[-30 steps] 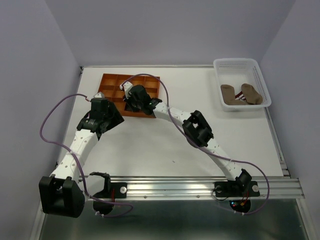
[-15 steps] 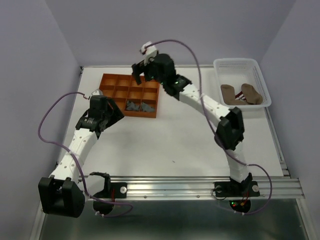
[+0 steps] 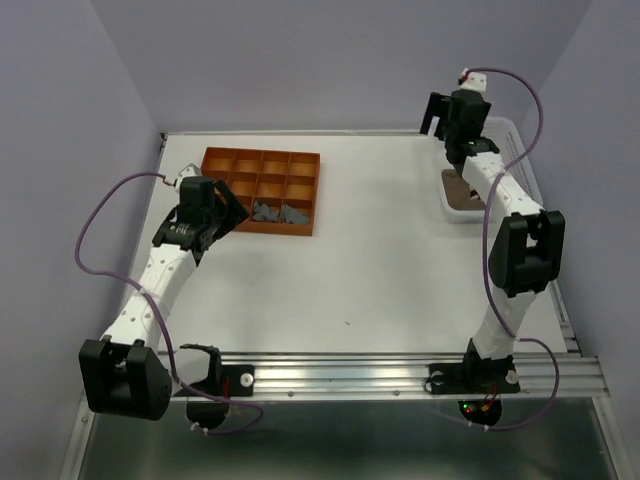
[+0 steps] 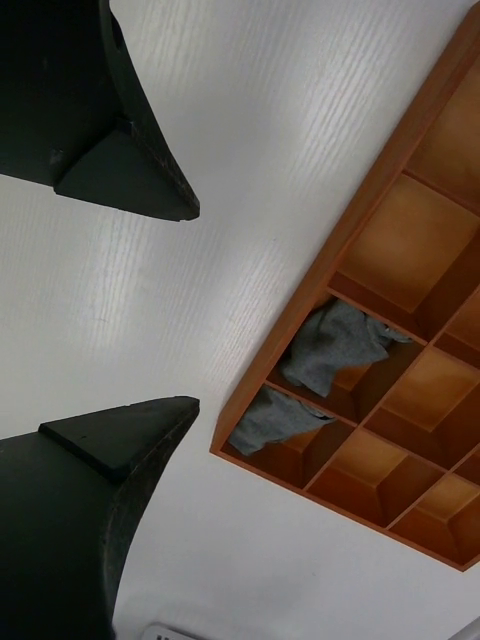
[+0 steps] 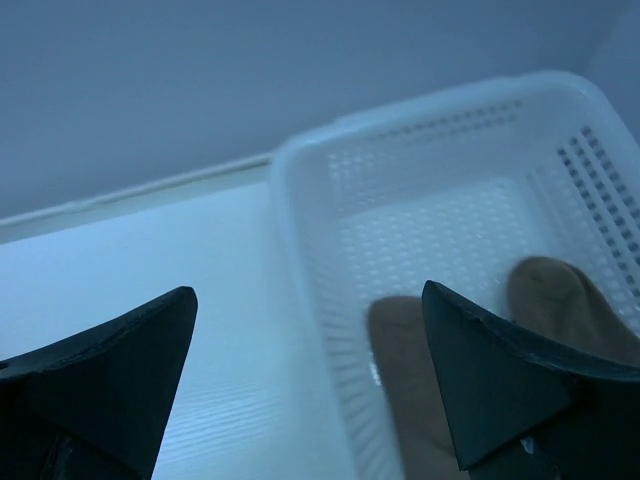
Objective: Roll the socks
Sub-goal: Grab a pair of socks with the right arm
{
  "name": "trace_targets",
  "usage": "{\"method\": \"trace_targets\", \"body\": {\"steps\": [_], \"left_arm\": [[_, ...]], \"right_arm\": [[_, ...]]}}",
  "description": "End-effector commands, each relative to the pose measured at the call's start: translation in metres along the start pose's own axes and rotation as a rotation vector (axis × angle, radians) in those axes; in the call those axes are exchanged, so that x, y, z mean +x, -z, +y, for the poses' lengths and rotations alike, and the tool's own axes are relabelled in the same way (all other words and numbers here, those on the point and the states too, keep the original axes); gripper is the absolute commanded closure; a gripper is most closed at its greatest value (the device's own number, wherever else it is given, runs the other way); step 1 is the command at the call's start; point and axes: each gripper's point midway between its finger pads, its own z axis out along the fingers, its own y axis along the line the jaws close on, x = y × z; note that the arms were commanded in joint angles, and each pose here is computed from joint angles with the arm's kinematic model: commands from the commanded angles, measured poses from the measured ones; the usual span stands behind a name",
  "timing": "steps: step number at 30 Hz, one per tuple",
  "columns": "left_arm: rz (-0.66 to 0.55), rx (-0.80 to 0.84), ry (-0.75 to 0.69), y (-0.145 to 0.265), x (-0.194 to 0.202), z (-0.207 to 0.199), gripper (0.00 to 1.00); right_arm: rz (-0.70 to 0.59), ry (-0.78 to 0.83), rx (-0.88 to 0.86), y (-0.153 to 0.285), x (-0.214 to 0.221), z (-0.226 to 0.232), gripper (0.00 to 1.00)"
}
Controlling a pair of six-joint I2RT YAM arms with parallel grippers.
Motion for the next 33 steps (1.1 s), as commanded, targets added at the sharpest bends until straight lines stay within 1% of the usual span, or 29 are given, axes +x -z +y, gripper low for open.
{"method": "trace_targets", "body": {"steps": [1, 3, 4, 6, 7, 8, 9, 10, 13, 14, 18, 21, 22, 23, 26, 27, 28, 30, 31, 33], "left_arm": [[-0.057, 0.029, 0.026, -0.004, -0.024, -0.017, 0.18], [-0.045, 0.013, 0.023, -0.011, -0.024, -0.017, 0.17], [-0.047, 0.011, 0.021, -0.012, -0.026, -0.017, 0.17], [-0.045, 0.005, 0.022, -0.016, -0.027, -0.019, 0.15], [-0.046, 0.004, 0.022, -0.017, -0.028, -0.019, 0.13], [-0.050, 0.007, 0.024, -0.019, -0.029, -0.020, 0.09], [-0.049, 0.010, 0.023, -0.020, -0.029, -0.021, 0.08], [-0.048, 0.014, 0.021, -0.019, -0.029, -0.022, 0.06], [-0.043, 0.001, 0.017, -0.021, -0.027, -0.019, 0.05], [-0.040, -0.005, 0.018, -0.020, -0.027, -0.018, 0.05], [-0.039, -0.027, 0.025, -0.019, -0.025, -0.013, 0.04], [-0.034, -0.035, 0.029, -0.018, -0.023, -0.010, 0.05], [-0.035, -0.034, 0.031, -0.017, -0.023, -0.011, 0.05], [-0.035, -0.035, 0.033, -0.016, -0.022, -0.010, 0.05], [-0.044, -0.034, 0.035, -0.014, -0.025, -0.010, 0.05], [-0.045, -0.033, 0.033, -0.012, -0.025, -0.010, 0.05], [-0.046, -0.032, 0.033, -0.012, -0.025, -0.010, 0.05], [-0.051, -0.031, 0.034, -0.009, -0.026, -0.010, 0.05], [-0.047, -0.036, 0.033, -0.009, -0.024, -0.008, 0.05], [-0.056, -0.030, 0.035, -0.006, -0.025, -0.008, 0.04]], "right_arm": [[0.103, -0.128, 0.110, -0.023, 0.023, -0.065, 0.00], [0.157, -0.139, 0.129, -0.033, 0.042, -0.078, 0.00], [0.195, -0.129, 0.120, -0.042, 0.060, -0.080, 0.00], [0.228, -0.093, 0.119, -0.053, 0.077, -0.086, 0.00], [0.230, -0.086, 0.110, -0.059, 0.077, -0.088, 0.00], [0.278, -0.074, 0.116, -0.069, 0.100, -0.088, 0.00], [0.291, -0.081, 0.125, -0.076, 0.107, -0.094, 0.00], [0.337, -0.100, 0.141, -0.088, 0.123, -0.103, 0.00], [0.395, -0.114, 0.142, -0.102, 0.139, -0.106, 0.00], [0.423, -0.119, 0.159, -0.108, 0.155, -0.113, 0.00], [0.457, -0.114, 0.187, -0.110, 0.174, -0.117, 0.00], [0.477, -0.103, 0.239, -0.106, 0.186, -0.127, 0.00], [0.480, -0.099, 0.252, -0.104, 0.187, -0.129, 0.02], [0.486, -0.098, 0.248, -0.102, 0.189, -0.129, 0.08], [0.518, -0.113, 0.179, -0.100, 0.198, -0.117, 0.33], [0.521, -0.128, 0.153, -0.101, 0.197, -0.111, 0.48], [0.522, -0.135, 0.140, -0.101, 0.197, -0.109, 0.54], [0.520, -0.156, 0.112, -0.102, 0.194, -0.102, 0.71], [0.524, -0.171, 0.062, -0.102, 0.192, -0.093, 0.86], [0.497, -0.183, 0.014, -0.103, 0.175, -0.084, 0.99]]}}
